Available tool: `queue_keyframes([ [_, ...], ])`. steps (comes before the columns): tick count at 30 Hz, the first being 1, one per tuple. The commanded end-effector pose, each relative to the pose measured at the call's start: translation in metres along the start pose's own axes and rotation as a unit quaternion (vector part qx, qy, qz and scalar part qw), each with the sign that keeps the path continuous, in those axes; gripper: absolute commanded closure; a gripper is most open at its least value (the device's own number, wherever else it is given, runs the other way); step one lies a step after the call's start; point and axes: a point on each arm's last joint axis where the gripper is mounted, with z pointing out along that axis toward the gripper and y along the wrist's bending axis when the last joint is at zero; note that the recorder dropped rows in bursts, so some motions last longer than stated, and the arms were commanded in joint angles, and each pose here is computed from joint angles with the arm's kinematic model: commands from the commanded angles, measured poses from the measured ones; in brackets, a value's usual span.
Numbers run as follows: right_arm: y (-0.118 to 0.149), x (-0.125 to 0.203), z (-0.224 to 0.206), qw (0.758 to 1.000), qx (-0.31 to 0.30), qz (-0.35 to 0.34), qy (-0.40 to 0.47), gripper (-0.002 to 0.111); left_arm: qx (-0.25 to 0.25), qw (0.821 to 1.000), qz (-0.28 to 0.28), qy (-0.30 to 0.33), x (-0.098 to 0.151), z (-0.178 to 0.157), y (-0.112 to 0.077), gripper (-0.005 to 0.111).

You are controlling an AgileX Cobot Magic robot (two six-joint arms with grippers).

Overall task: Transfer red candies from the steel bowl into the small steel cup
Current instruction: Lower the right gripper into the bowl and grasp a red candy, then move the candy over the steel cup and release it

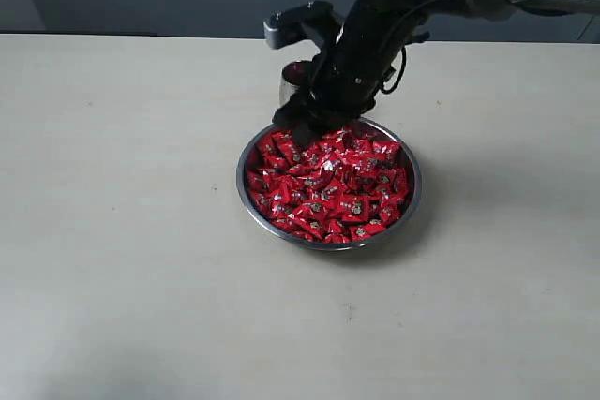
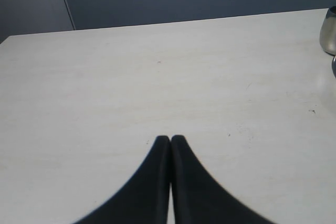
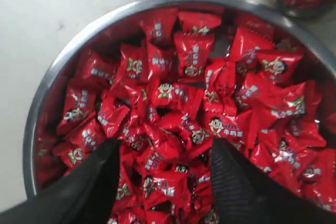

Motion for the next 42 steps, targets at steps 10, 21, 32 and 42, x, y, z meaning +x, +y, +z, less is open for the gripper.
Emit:
queue_keyframes([
  [10, 0.005, 0.014, 0.026, 0.998, 0.042, -0.046, -0.011, 0.057, 0.003, 1.0, 0.001, -0.009, -0.003, -0.001, 0.0, 0.106],
  [21, 0.002, 0.021, 0.053, 0.999, 0.031, -0.035, 0.018, 0.065, 0.003, 1.0, 0.001, -0.009, -0.003, -0.001, 0.0, 0.106],
  [32, 0.006, 0.013, 0.025, 0.998, 0.04, -0.043, -0.015, 0.108, 0.003, 1.0, 0.001, -0.009, -0.003, -0.001, 0.0, 0.106],
  [42, 0.005, -0.009, -0.021, 0.984, 0.097, -0.059, -0.138, 0.108, 0.003, 1.0, 0.001, -0.009, -0.003, -0.001, 0.0, 0.106],
])
